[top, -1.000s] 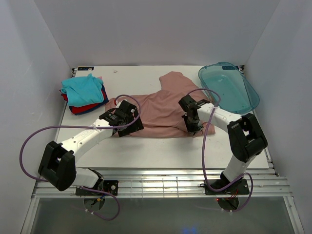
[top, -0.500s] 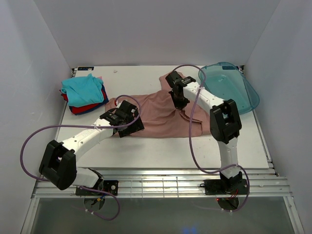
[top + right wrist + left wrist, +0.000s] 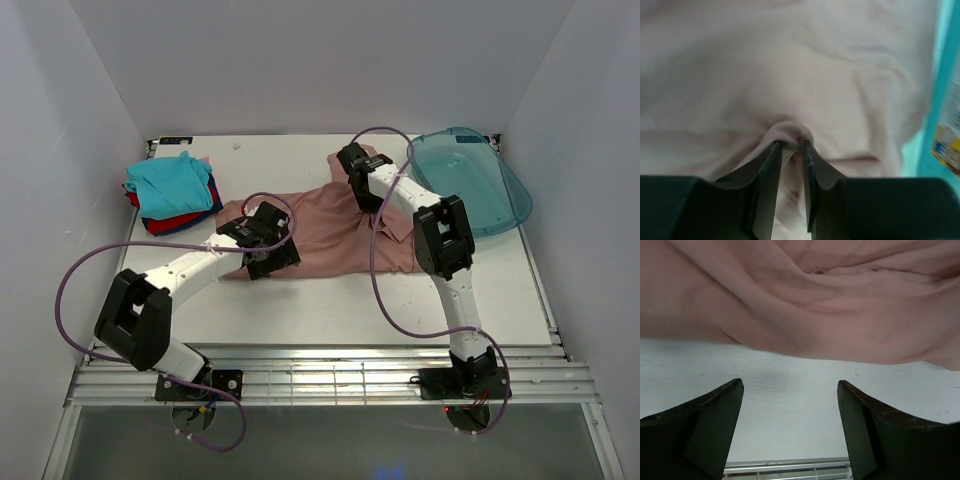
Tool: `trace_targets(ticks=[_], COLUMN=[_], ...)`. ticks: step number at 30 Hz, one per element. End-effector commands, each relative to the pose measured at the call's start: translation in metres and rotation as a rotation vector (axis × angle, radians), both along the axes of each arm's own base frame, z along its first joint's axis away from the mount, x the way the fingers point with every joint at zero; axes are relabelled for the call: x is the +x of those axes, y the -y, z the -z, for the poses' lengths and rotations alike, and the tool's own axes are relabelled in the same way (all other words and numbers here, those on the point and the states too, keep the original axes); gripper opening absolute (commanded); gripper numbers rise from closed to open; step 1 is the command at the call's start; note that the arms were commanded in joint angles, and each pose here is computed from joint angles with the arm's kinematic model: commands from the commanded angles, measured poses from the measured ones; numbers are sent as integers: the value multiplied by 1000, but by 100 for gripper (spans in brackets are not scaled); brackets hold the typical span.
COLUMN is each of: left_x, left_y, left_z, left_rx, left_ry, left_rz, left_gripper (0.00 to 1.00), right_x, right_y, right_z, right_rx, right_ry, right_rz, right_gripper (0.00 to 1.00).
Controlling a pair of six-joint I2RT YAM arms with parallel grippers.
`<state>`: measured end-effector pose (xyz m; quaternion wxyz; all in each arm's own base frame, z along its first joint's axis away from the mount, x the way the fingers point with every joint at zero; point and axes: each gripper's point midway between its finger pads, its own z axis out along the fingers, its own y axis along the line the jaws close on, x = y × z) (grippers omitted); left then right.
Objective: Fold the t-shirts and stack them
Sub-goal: Fold the tshirt
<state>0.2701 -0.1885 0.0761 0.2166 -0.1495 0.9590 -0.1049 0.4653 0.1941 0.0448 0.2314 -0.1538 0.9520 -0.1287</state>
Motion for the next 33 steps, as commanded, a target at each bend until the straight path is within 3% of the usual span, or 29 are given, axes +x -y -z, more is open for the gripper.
trace_targets(ticks=[1,4,5,6,9,19,33], left_x=[13,21,27,27,36,33,48], left_y=[7,2,-2,-6,2,3,6], left_z=[-29,-44,-46,-42,-58,-49,-55], left_rx=[-33,-28,-9,8,-23,-27,-2], left_ry=[73,163,206,225,239,225,252], left_rz=[-5,4,1,27,56,74,74], left_gripper=[86,86,86,86,86,86,87], right_x=[10,-10,-18,-23,-51,-100,-72], right_y=[21,32,34,37,45,69,68], right_z=[-85,-104,-90,-100,-79,-38,-3], right_rx=[24,60,73,103,124,84,91], right_ry=[213,263,255,270,143,44,-14], right_rz=[77,83,75,65,78,112,118], right_gripper=[30,36,44,45,44,43,43])
